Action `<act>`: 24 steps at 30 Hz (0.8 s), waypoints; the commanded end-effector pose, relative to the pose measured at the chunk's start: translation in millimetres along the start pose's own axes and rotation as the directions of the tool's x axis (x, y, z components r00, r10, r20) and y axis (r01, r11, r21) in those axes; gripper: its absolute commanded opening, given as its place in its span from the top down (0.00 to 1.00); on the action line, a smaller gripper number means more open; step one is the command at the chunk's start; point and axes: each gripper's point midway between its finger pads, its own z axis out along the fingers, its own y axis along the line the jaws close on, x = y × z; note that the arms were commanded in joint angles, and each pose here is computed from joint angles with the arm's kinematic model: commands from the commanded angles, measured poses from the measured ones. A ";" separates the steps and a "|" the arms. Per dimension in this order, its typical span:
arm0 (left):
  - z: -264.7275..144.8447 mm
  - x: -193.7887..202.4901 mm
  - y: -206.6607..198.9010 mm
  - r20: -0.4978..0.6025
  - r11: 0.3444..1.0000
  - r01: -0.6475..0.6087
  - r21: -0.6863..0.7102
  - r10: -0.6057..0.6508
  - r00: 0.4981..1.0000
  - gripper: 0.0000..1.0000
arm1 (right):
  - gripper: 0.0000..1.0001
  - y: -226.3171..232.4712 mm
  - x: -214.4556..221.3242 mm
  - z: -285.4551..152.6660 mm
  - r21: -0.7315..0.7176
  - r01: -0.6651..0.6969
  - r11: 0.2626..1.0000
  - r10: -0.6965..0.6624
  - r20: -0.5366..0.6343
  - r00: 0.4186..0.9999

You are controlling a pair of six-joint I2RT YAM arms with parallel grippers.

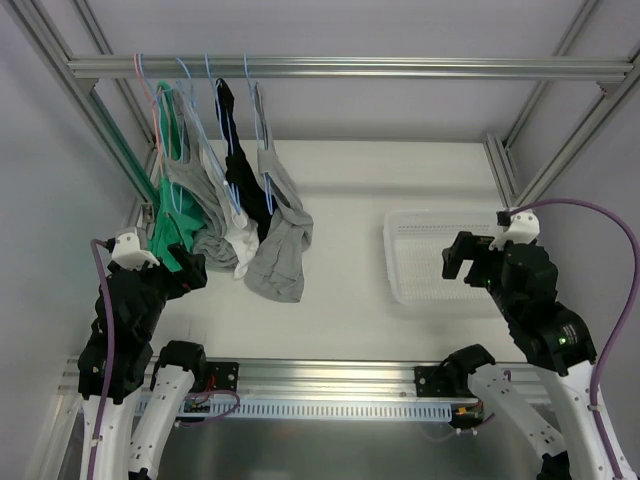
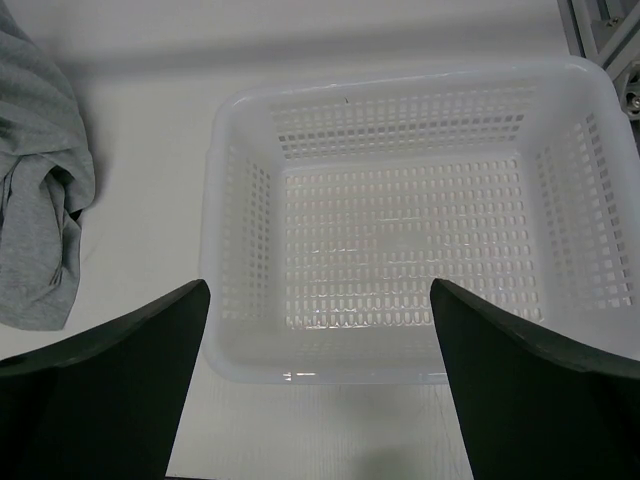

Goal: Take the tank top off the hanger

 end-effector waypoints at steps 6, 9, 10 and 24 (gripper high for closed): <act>1.0 -6.0 -2.4 0.029 1.000 0.016 0.008 -0.016 0.999 0.01 | 0.01 78.8 -45.4 -10.5 -0.382 -0.071 0.921 0.098 0.053 0.994; 2.8 -5.7 -1.4 0.024 1.000 0.015 0.000 -0.015 1.000 0.01 | 0.00 122.1 -70.1 -19.1 -0.564 -0.112 0.818 0.144 0.012 0.990; 3.1 -5.6 -1.3 0.023 1.000 0.015 -0.001 -0.015 1.000 0.01 | 0.01 133.4 -72.5 -6.6 -0.577 -0.143 0.804 0.148 -0.039 0.988; 10.6 -0.7 0.3 -0.012 1.000 0.011 -0.020 -0.011 1.000 0.01 | 0.02 265.6 -159.3 61.5 -0.469 0.103 0.877 -0.031 0.159 0.987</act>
